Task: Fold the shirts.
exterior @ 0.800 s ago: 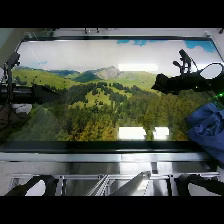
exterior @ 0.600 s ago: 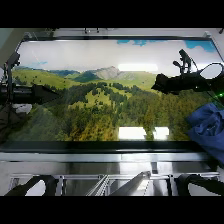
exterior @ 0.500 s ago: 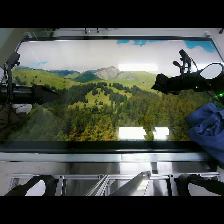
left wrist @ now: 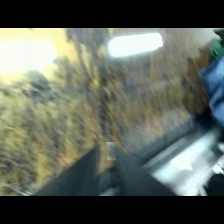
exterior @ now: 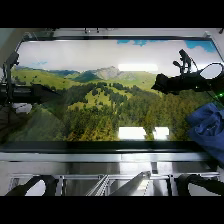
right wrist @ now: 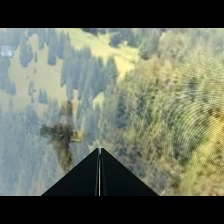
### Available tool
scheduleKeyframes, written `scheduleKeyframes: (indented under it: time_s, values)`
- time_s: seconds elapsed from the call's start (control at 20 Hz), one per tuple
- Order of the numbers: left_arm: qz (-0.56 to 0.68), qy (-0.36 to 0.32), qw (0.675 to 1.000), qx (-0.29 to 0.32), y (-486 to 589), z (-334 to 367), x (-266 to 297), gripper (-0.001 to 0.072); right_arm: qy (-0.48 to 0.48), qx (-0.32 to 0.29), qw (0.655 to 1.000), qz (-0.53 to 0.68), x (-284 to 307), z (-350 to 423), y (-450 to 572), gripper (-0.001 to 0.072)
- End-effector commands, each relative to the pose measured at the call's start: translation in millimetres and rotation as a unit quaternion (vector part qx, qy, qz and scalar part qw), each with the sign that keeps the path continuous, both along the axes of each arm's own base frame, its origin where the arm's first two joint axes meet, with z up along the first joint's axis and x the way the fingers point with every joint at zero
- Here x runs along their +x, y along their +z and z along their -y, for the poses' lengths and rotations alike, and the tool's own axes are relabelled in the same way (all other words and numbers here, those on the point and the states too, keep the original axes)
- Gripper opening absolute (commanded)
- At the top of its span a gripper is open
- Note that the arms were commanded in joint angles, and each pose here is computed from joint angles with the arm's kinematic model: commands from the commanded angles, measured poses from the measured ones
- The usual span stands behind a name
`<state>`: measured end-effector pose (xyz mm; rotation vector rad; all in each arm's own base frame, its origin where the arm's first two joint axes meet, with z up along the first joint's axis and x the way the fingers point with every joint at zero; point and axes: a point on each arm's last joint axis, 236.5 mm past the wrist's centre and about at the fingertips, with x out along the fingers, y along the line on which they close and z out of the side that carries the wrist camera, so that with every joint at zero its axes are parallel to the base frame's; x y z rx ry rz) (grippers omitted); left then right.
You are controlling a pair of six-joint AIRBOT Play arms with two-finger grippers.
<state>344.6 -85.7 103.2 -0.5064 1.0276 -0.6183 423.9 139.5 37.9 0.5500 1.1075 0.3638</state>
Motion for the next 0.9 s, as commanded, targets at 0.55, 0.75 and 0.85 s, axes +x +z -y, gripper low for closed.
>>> scheduleKeyframes:
  time_s: [0.55,0.75,0.85]
  values:
    - [-0.064,0.368,0.908,0.190,-87.5,-390.6,42.0,0.0720,-0.010,-0.001,1.000,0.012,7.1,1.9,1.9,0.0019]
    - [-0.105,0.343,0.919,0.166,-143.9,-399.1,62.7,0.0720,-0.013,0.015,1.000,0.012,7.6,-3.0,5.9,0.0019]
    - [-0.111,0.318,0.928,0.159,-160.3,-389.2,83.5,0.0720,-0.017,0.035,0.999,0.011,8.6,-8.6,11.0,0.0019]
